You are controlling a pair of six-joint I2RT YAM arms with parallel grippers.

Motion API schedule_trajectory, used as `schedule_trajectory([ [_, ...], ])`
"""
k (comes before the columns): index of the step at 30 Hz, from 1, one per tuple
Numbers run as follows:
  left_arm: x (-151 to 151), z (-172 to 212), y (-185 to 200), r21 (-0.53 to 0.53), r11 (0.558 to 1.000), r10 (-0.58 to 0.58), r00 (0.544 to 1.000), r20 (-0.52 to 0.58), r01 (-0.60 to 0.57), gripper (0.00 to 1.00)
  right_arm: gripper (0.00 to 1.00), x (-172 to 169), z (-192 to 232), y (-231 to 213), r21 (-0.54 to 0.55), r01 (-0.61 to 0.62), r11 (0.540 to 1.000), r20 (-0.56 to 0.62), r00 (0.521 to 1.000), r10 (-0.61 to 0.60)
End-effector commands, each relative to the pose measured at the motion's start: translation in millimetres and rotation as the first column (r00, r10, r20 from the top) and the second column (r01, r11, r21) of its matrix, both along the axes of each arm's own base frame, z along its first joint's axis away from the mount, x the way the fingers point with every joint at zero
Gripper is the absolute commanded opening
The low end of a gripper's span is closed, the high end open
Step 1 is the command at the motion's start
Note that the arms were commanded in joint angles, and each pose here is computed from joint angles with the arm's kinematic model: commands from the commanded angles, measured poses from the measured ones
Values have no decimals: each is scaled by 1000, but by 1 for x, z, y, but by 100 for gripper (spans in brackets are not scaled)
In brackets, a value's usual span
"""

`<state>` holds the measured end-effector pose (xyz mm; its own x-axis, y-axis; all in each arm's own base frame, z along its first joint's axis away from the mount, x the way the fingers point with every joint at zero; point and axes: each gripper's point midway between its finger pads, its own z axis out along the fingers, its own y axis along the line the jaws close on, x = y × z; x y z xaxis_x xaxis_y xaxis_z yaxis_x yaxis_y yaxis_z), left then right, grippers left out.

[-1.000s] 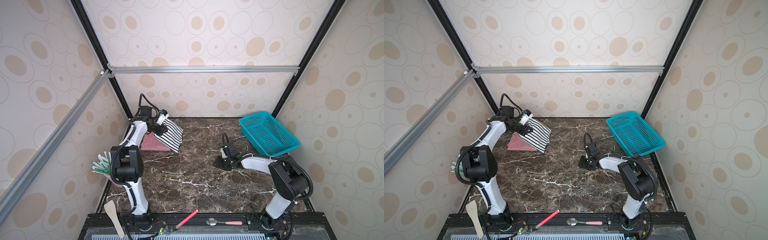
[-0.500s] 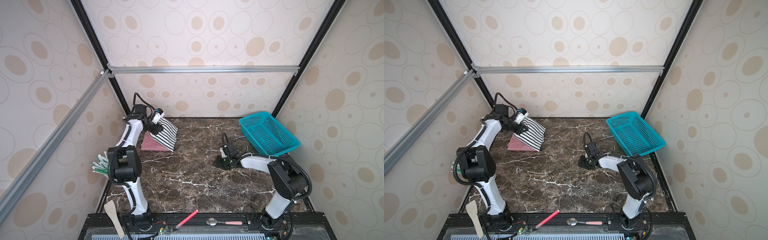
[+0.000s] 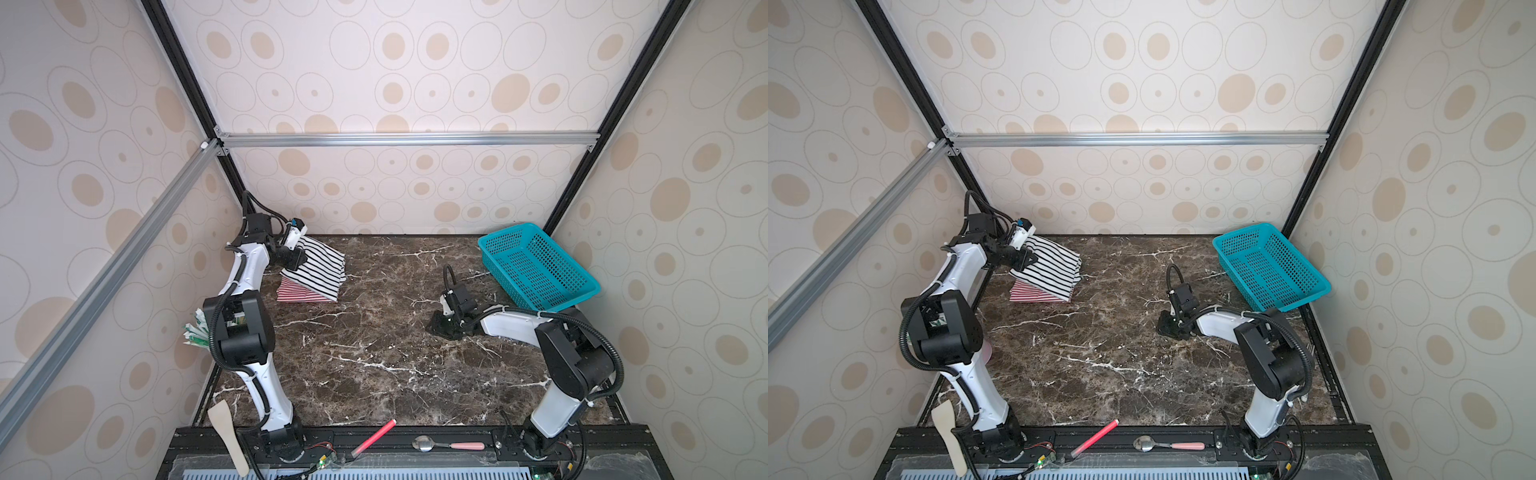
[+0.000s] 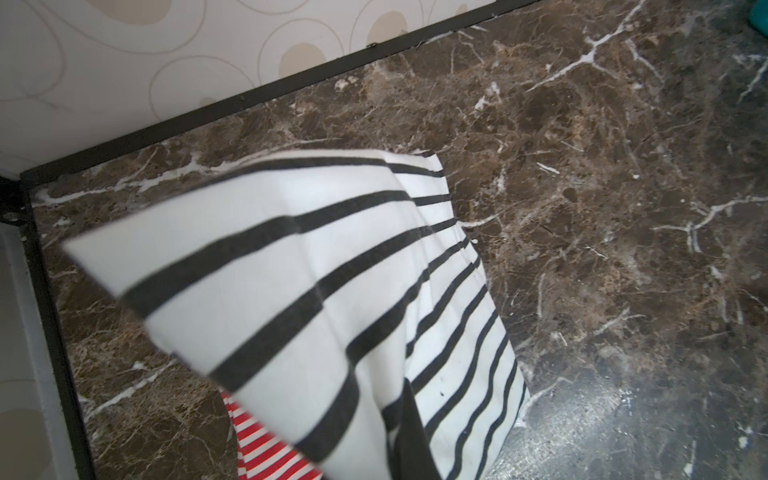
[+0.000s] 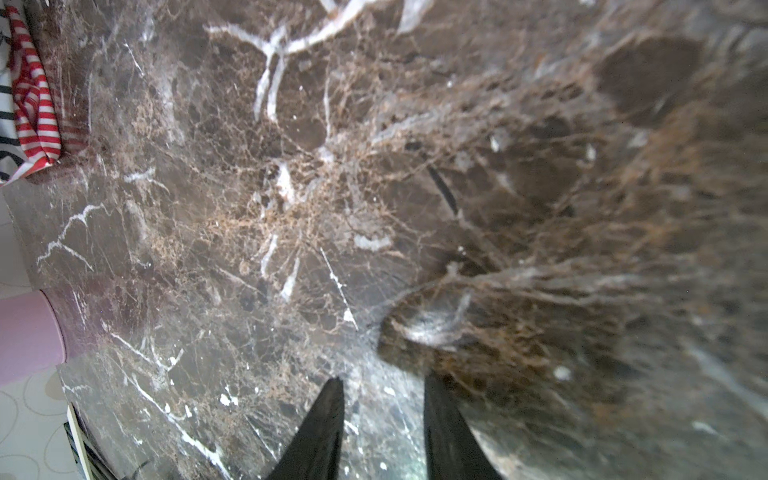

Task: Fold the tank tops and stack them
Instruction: 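Carry the black-striped top onto the red-striped top with left gripper while right releases, then release the black-striped top on the stack and raise the left gripper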

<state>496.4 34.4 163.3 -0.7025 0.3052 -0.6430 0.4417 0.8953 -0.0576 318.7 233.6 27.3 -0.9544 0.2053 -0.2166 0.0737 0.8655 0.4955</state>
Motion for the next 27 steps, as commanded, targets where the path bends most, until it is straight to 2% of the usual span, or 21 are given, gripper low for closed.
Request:
schedule_trajectory([
  [1, 4, -12, 17, 45, 998, 50, 999, 13, -51, 0, 35, -4, -2, 1, -24, -15, 1000, -14, 1000, 15],
  [6, 2, -40, 39, 81, 987, 138, 990, -3, -138, 0, 35, -6, -4, 1, -23, -18, 1000, -20, 1000, 17],
  [14, -5, -59, 64, 145, 953, 265, 964, 15, -264, 0, 35, -7, -8, 1, -24, -17, 1000, -27, 1000, 16],
  [15, -6, -61, 68, 159, 946, 283, 959, 17, -282, 7, 35, -7, -8, 1, -22, -16, 1000, -27, 1000, 16],
  [17, -6, -64, 74, 185, 933, 309, 951, 22, -308, 31, 35, -7, -7, 2, -18, -18, 1000, -25, 1000, 18],
  [18, -6, -64, 79, 201, 922, 331, 943, 33, -330, 39, 35, -7, -7, 2, -18, -20, 1000, -26, 999, 20],
  [19, -7, -64, 83, 218, 911, 348, 936, 43, -349, 43, 35, -7, -7, 3, -16, -21, 1000, -26, 999, 20],
  [27, -3, -46, 117, 286, 811, 480, 860, 174, -511, 49, 35, -9, -8, 3, -8, -22, 1000, -23, 999, 22],
])
